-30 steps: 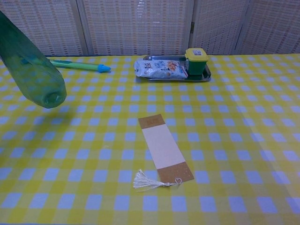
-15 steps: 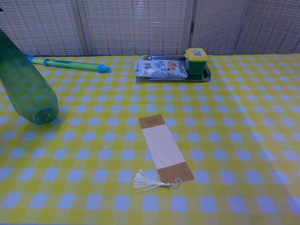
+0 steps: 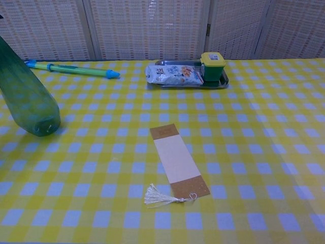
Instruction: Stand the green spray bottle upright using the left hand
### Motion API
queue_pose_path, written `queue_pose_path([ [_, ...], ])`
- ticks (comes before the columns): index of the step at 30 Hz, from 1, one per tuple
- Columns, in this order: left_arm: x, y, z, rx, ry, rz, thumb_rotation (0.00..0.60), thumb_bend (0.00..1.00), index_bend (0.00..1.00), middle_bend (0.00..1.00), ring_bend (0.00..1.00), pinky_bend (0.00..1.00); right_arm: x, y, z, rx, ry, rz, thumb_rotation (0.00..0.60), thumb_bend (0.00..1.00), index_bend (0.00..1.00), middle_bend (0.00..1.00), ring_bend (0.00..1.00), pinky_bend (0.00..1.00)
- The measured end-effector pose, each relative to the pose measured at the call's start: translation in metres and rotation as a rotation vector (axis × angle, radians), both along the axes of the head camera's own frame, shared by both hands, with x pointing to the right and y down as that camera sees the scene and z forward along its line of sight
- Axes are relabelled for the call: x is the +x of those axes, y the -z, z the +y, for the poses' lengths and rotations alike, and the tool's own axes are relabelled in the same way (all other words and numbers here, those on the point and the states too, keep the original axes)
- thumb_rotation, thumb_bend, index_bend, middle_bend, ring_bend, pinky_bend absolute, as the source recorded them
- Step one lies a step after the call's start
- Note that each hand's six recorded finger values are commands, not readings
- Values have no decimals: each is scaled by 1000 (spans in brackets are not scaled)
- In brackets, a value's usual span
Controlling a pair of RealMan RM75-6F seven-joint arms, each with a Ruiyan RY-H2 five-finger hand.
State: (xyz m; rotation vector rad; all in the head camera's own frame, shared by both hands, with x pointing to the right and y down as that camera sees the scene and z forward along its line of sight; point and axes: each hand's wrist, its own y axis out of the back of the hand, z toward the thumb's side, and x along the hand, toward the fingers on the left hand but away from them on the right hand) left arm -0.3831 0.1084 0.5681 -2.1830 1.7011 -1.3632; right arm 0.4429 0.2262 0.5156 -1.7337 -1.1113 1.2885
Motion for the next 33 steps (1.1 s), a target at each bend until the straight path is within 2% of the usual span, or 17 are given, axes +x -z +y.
queue_pose_path([
  [17, -1, -10, 0, -30, -5, -15, 600, 487, 665, 1000, 1000, 1000, 0, 0, 0, 3, 1, 1, 600, 197, 0, 0, 0, 0],
  [20, 0, -11, -1, -30, -3, -10, 600, 486, 594, 1000, 1000, 1000, 0, 1, 0, 4, 1, 1, 600, 196, 0, 0, 0, 0],
  [22, 0, -10, -2, -26, -2, -6, 600, 478, 494, 1000, 1000, 1000, 0, 1, 0, 5, 1, 2, 600, 196, 0, 0, 0, 0],
  [28, -1, -6, -5, 10, 22, 9, 600, 276, 302, 1000, 1000, 1000, 1, 2, 0, 9, -2, 3, 600, 197, 0, 0, 0, 0],
  [33, -2, -3, -6, 35, 39, 29, 600, 218, 260, 1000, 1000, 1000, 0, 2, 0, 10, 2, 3, 600, 197, 0, 0, 0, 0],
])
